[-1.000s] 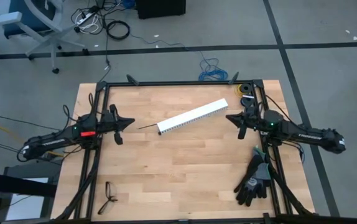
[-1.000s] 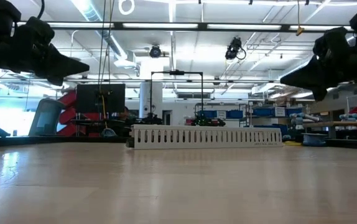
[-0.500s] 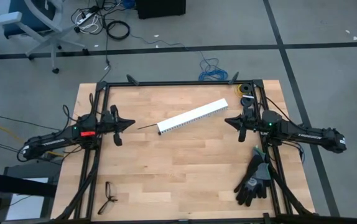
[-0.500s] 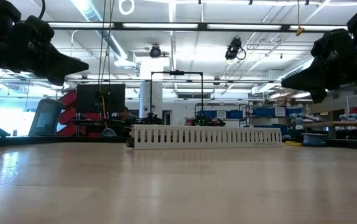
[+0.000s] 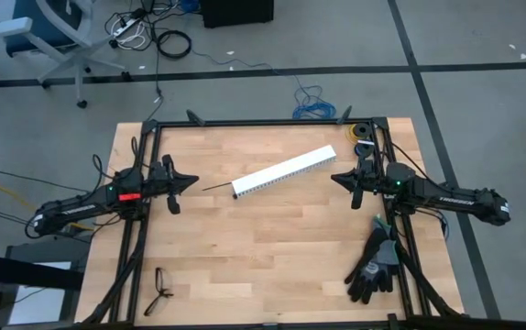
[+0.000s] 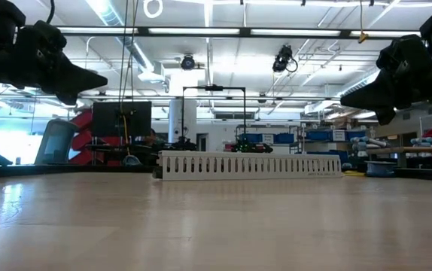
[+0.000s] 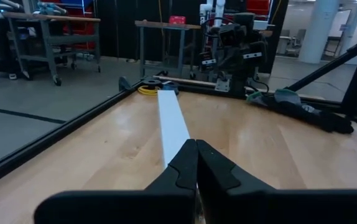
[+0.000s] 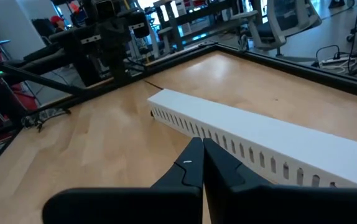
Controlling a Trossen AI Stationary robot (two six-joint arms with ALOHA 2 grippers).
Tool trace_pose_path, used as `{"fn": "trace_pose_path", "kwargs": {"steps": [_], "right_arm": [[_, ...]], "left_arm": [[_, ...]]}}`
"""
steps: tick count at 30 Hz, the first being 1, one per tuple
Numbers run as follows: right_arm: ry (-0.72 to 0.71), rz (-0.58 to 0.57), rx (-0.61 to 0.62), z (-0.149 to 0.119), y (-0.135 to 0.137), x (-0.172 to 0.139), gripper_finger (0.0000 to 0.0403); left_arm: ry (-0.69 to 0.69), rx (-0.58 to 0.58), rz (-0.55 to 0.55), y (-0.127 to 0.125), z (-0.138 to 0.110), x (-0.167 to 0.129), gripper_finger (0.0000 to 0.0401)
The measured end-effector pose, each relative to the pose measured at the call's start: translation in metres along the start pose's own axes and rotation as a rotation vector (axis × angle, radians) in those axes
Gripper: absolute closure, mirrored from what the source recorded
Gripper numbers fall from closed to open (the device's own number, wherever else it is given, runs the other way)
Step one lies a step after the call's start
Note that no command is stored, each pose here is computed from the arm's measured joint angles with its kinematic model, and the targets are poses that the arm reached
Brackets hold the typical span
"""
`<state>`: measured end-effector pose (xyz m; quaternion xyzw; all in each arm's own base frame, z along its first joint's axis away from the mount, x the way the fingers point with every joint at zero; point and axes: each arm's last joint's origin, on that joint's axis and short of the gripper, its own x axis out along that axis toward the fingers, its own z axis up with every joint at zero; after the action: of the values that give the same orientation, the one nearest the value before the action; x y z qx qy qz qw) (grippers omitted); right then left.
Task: Ziptie cables
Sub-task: Return to Home Position
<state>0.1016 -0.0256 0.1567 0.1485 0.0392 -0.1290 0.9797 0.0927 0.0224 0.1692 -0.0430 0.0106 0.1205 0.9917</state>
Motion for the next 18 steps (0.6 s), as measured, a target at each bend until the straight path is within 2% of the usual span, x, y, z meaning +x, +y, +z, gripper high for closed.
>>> {"fn": "trace_pose_path", "kwargs": {"steps": [18], "right_arm": [[-0.060,-0.053,-0.026,0.0048,-0.0015,-0.0001,0.0403]], "left_arm": [[-0.043,-0.001,0.002,-0.0001,0.0032,0.0002,0.0387]]}}
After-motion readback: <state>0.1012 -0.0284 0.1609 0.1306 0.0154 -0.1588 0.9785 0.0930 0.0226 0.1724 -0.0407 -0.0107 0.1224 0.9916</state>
